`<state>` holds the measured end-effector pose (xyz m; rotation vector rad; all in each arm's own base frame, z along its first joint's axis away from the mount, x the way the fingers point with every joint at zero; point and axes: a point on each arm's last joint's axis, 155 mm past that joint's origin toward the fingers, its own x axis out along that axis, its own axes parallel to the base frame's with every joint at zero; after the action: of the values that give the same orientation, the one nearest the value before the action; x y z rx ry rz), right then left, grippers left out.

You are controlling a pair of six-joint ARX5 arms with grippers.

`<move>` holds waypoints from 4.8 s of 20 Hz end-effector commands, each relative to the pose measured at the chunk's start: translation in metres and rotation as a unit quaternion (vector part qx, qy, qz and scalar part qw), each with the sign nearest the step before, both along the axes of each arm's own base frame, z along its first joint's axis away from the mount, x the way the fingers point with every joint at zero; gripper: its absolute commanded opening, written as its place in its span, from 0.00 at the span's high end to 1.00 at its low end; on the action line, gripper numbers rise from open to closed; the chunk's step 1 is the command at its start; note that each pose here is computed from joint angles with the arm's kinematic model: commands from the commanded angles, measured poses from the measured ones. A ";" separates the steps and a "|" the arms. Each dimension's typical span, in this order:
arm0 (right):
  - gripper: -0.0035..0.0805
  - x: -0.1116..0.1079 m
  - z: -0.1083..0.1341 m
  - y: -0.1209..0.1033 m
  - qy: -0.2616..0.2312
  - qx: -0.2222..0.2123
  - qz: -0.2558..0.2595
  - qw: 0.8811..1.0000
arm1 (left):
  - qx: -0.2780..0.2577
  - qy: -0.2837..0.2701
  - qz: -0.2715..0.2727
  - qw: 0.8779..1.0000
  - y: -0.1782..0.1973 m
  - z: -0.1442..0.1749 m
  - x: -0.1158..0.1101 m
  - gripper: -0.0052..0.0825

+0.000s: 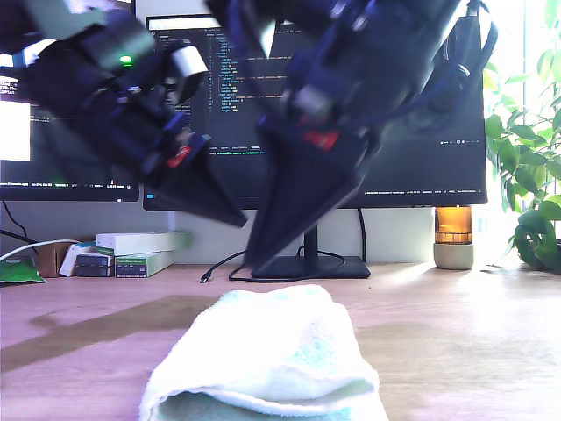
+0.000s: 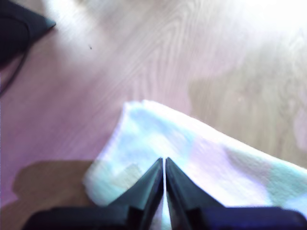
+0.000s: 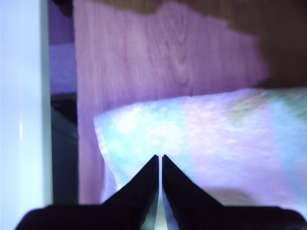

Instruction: Fold the tea towel to a neat square and place it to the right

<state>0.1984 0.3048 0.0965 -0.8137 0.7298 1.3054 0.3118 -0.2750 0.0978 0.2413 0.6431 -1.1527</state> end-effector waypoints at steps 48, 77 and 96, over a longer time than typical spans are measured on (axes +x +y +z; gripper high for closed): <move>0.49 -0.059 -0.062 -0.068 -0.349 -0.082 0.335 0.872 | -0.076 0.088 -0.029 0.993 -0.002 -0.078 -0.057 0.96; 0.95 -0.060 -0.133 -0.043 -0.288 -0.072 0.425 0.855 | -0.071 0.095 -0.030 0.992 -0.001 -0.081 -0.059 0.96; 0.97 -0.094 -0.069 -0.014 -0.268 0.070 0.392 0.877 | -0.040 0.099 0.029 0.994 0.005 -0.113 -0.041 0.96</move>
<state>0.1216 0.2963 0.0369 -1.3750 -0.1984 1.6335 0.2677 -0.2851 0.0137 0.0255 0.6996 -1.2362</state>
